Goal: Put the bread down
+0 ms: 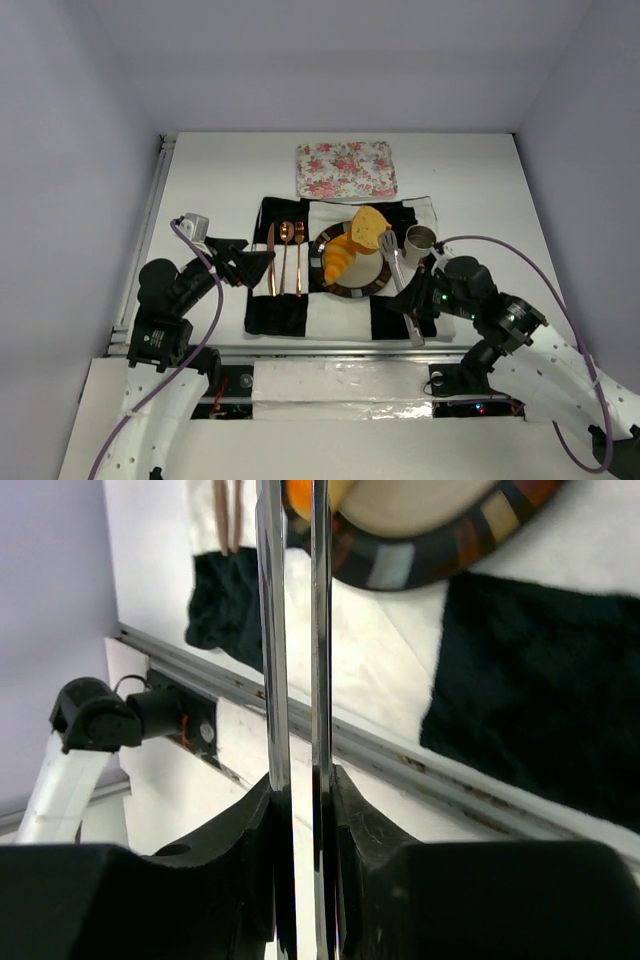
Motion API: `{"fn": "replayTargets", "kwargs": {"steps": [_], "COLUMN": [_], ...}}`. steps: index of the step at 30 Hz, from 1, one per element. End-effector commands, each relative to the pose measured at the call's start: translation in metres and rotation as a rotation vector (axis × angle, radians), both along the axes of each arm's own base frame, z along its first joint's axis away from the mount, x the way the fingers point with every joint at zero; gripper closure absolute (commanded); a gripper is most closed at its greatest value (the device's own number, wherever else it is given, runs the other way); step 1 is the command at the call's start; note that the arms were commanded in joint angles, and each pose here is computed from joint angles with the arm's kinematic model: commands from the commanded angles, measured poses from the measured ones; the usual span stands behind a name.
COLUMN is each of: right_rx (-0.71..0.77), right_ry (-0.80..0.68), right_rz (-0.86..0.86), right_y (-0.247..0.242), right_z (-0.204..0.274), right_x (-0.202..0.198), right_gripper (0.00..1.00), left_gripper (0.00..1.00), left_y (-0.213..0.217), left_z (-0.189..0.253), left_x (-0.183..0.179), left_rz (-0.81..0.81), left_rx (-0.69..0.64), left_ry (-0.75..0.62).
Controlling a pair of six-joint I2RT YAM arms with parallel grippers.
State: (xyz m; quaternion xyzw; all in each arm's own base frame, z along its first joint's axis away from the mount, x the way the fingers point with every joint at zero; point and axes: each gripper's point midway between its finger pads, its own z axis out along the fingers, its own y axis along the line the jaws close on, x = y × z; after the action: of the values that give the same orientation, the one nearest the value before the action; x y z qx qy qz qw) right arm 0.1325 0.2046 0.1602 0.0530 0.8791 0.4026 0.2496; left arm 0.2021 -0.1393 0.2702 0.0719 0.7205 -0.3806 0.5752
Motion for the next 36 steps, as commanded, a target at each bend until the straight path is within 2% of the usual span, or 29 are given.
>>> {"fn": "replayTargets", "kwargs": {"steps": [1,9,12,13,14,16,17,21,26,30,32,36], "right_rx": [-0.075,-0.078,-0.080,-0.075,-0.070,-0.053,-0.043,-0.024,-0.028,-0.172,-0.241,-0.340], "right_ry": [0.112,0.156,0.153,0.149,0.141,0.123,0.107,0.040,-0.101,-0.241,-0.260,-0.267], "right_rz": [-0.025,0.008,0.013,0.010,0.007,0.001,-0.004,-0.031,-0.072,-0.251,-0.274,-0.382], "right_y": [-0.014,-0.008,-0.006,-0.005,-0.004,-0.003,-0.003,-0.004,-0.005,-0.016,-0.010,-0.039], "right_z": [-0.028,-0.047,-0.046,-0.043,-0.040,-0.030,-0.024,0.008,0.063,0.085,0.086,0.081], "right_x": [-0.015,-0.019,-0.016,-0.015,-0.014,-0.011,-0.009,-0.001,0.024,0.083,0.116,0.185], "right_gripper": [0.78,0.78,0.67,0.56,0.51,0.43,0.42,0.41,0.54,0.60,0.61,0.62], "left_gripper": [0.10,0.10,0.10,0.10,0.10,0.10,0.10,0.10,0.10,0.10,0.10,0.10], "left_y": [0.001,0.000,0.000,0.000,0.000,0.000,0.000,0.000,-0.001,0.000,0.000,0.000], "left_z": [0.005,0.005,0.005,0.005,0.005,0.005,0.006,0.007,0.008,0.011,0.011,0.014], "left_x": [0.004,0.004,0.003,0.003,0.003,0.003,0.002,0.002,0.000,-0.001,-0.002,-0.004], "left_rz": [0.004,0.002,-0.001,0.001,0.001,-0.001,-0.001,-0.002,-0.010,-0.010,-0.009,-0.007], "left_rx": [-0.005,-0.003,-0.004,-0.003,-0.004,-0.005,-0.006,-0.005,-0.008,-0.009,-0.010,-0.012], "left_ry": [-0.036,-0.037,-0.037,-0.037,-0.038,-0.038,-0.042,-0.045,-0.053,-0.066,-0.068,-0.082]}}
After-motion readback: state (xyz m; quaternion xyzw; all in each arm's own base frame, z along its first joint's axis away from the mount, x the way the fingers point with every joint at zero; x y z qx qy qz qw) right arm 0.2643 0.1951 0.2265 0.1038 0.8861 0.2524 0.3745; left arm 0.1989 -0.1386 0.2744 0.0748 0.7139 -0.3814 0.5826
